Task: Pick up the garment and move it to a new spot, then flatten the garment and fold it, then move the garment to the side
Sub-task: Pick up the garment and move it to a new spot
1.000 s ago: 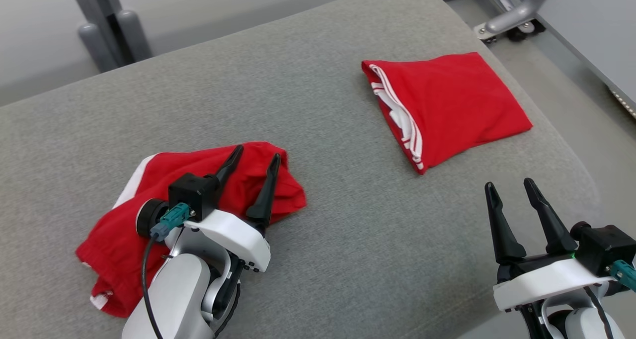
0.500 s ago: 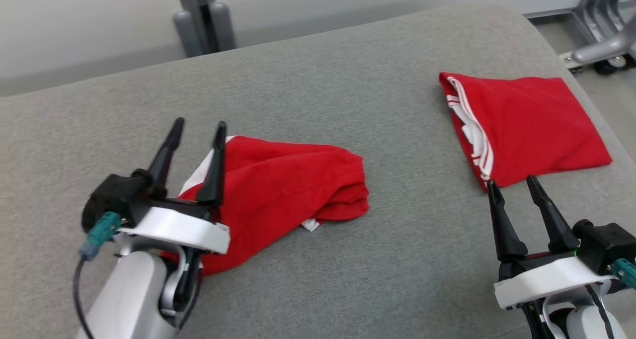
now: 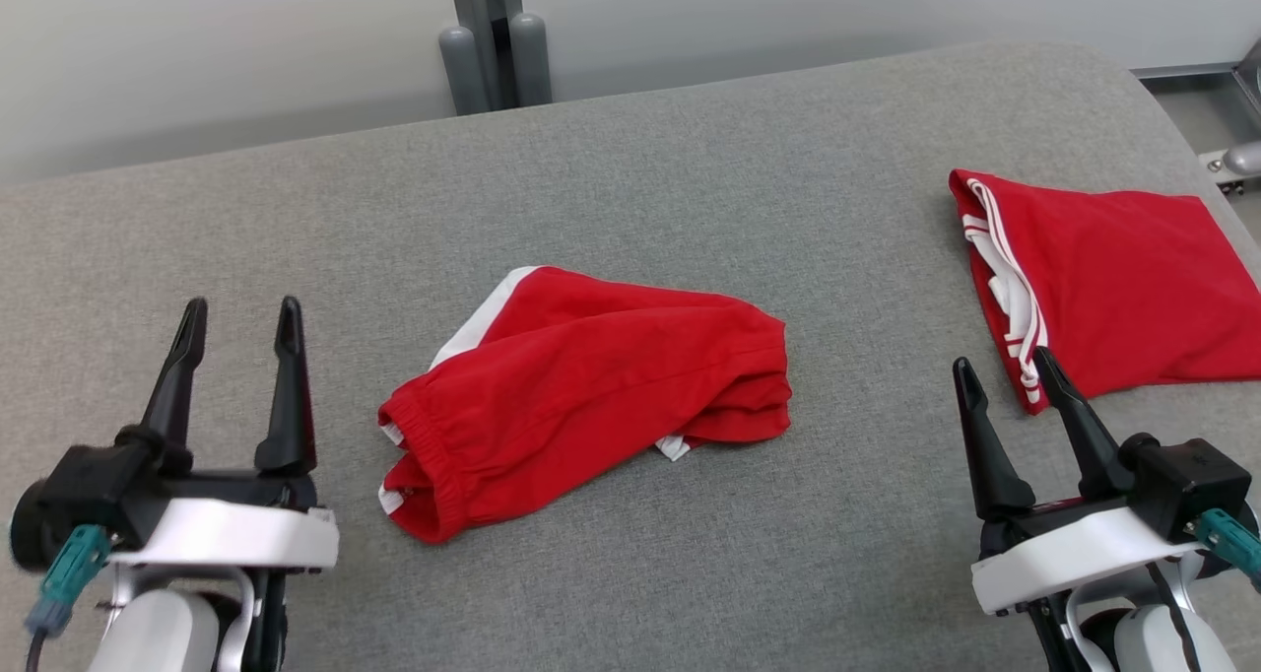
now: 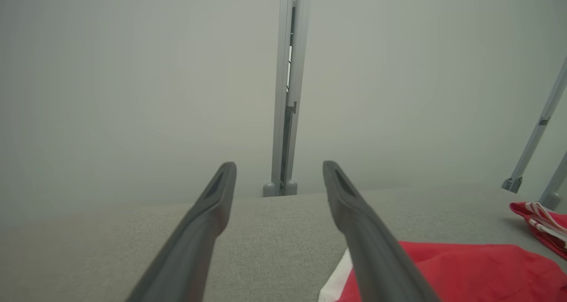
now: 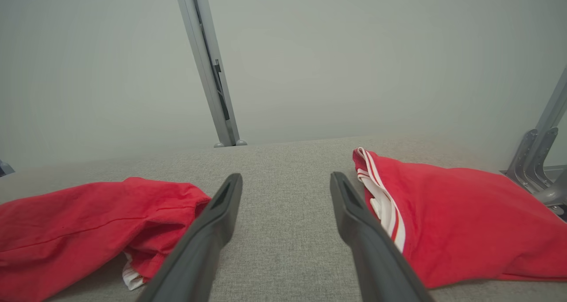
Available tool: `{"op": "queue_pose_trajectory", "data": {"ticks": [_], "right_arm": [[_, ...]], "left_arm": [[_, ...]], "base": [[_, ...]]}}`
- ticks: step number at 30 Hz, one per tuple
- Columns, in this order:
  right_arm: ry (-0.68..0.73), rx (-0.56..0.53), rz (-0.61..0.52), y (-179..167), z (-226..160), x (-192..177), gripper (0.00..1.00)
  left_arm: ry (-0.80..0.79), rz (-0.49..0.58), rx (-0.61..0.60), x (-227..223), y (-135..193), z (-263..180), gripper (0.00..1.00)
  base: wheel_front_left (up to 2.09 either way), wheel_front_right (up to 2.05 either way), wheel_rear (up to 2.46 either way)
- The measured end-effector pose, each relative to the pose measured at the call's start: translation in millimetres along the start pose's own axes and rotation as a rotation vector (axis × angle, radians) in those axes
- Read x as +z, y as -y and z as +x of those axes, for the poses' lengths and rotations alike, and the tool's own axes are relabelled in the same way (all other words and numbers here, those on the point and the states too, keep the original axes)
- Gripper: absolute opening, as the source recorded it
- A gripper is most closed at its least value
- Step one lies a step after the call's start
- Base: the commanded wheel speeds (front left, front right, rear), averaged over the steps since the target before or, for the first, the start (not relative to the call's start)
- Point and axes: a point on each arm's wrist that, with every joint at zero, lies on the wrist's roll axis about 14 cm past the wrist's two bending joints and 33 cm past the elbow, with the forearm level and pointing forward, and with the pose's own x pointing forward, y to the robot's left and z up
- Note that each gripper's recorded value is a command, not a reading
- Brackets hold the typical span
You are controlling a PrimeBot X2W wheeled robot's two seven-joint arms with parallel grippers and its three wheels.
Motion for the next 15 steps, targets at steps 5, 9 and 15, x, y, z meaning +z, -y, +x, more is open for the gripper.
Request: {"op": "queue_pose_trajectory", "data": {"ticks": [5,9,15], "right_arm": [[0.008,0.023,-0.011,-7.7,-0.3,3.5,1.00],[0.008,0.033,-0.016,-11.3,-3.9,5.7,1.00],[0.020,0.040,-0.017,-14.4,-10.7,10.6,1.00]], "left_arm": [[-0.008,0.026,0.042,6.3,-14.7,-20.4,1.00],[-0.020,0.008,0.059,9.0,-17.4,-41.0,1.00],[-0.012,-0.009,0.060,17.3,-17.3,-58.6,1.00]], "base": [[0.00,0.00,0.00],[0.00,0.00,0.00],[0.00,0.00,0.00]]}}
